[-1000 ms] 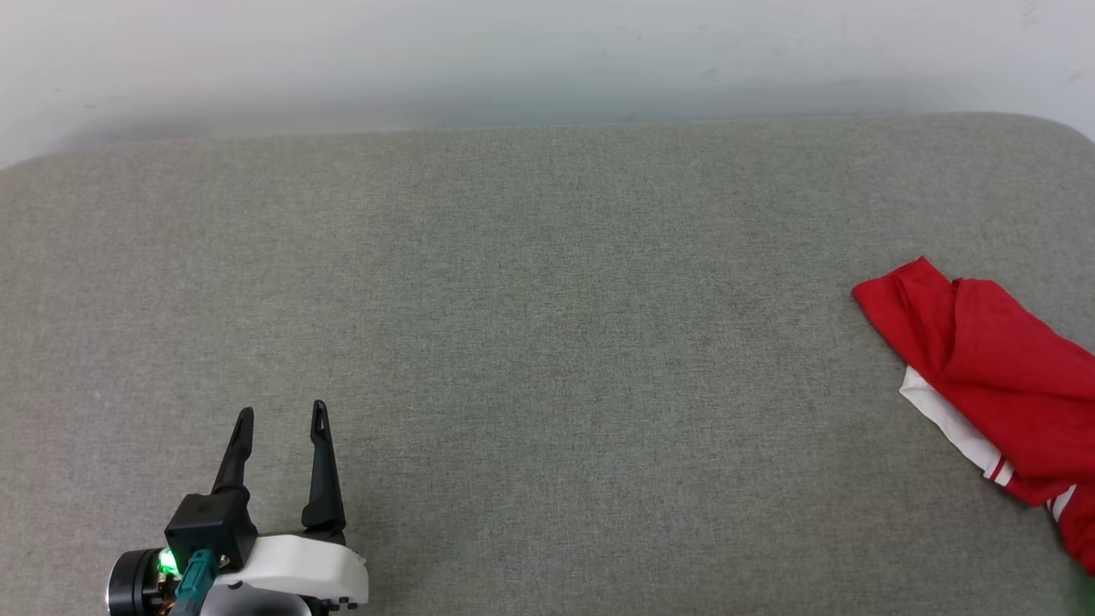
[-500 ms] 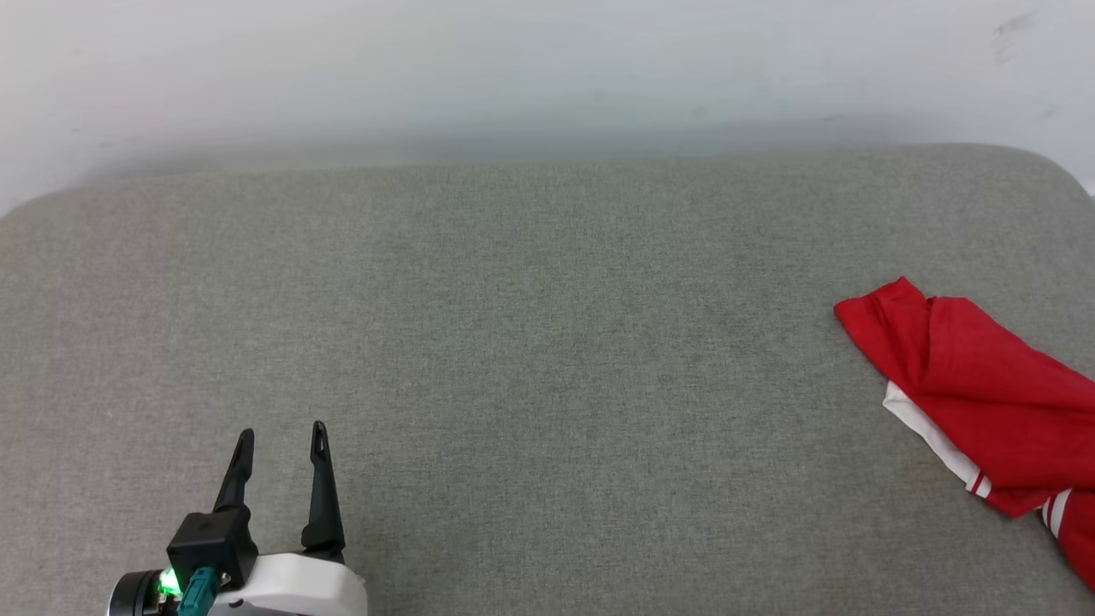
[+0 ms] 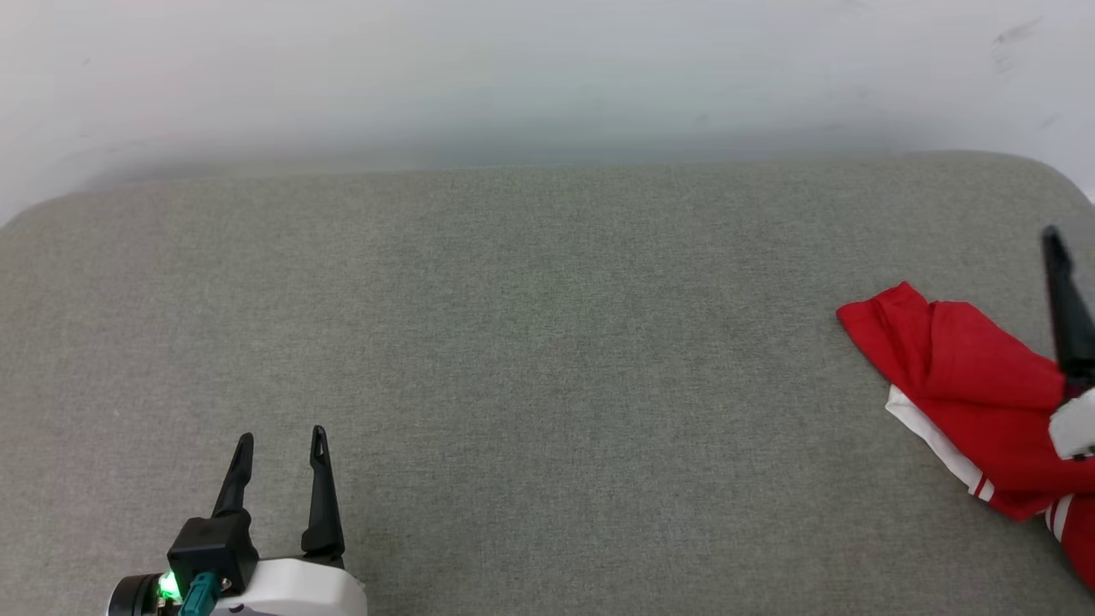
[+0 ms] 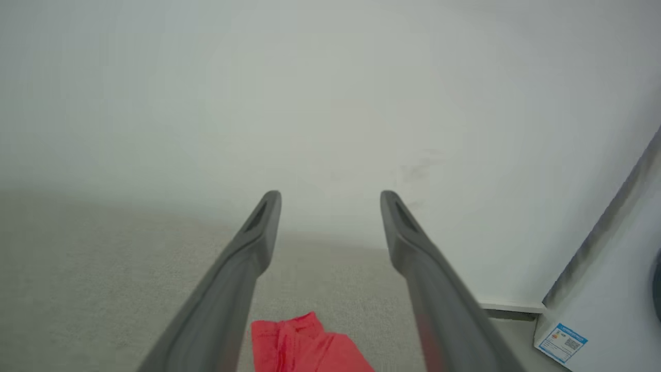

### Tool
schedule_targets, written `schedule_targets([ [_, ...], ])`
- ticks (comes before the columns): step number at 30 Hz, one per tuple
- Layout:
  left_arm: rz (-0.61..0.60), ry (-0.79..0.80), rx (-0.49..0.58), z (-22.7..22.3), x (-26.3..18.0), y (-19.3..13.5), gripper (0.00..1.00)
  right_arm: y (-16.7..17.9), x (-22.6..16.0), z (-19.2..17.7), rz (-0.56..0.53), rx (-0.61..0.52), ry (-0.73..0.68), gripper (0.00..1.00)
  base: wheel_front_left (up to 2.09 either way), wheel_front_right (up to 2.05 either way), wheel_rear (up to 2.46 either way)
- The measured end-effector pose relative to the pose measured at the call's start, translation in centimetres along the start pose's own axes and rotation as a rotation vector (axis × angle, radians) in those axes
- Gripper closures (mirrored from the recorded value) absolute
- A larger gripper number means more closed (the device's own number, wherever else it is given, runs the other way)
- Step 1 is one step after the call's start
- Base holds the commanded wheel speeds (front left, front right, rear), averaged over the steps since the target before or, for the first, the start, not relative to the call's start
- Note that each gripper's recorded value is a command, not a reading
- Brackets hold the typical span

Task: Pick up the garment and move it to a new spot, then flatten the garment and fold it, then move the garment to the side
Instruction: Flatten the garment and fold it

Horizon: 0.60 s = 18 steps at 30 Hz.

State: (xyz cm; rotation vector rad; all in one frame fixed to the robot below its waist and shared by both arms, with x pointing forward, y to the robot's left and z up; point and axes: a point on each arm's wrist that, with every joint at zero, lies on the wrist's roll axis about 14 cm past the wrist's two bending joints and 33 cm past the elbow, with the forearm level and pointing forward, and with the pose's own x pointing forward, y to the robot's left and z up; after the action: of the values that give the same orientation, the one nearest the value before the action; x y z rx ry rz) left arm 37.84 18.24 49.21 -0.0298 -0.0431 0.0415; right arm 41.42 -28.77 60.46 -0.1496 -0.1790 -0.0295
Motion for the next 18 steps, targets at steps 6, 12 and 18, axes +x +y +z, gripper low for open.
schedule_targets([
  [6, 0.013, 0.013, -0.002, -0.5, 0.1, 0.4, 0.00, 4.2, 0.1, -4.7, 0.206, -0.085, 0.312, 0.00, 0.00, 0.00, 0.00],
  [12, 0.032, 0.029, -0.005, -1.1, 0.6, 1.0, 0.00, 4.6, -2.2, -11.0, 0.308, -0.163, 0.704, 0.00, 0.00, 0.00, 0.00],
  [18, 0.035, 0.044, -0.010, -1.7, 1.2, 0.6, 0.00, 4.3, -3.7, -15.1, 0.338, -0.171, 0.946, 0.00, 0.00, 0.00, 0.00],
])
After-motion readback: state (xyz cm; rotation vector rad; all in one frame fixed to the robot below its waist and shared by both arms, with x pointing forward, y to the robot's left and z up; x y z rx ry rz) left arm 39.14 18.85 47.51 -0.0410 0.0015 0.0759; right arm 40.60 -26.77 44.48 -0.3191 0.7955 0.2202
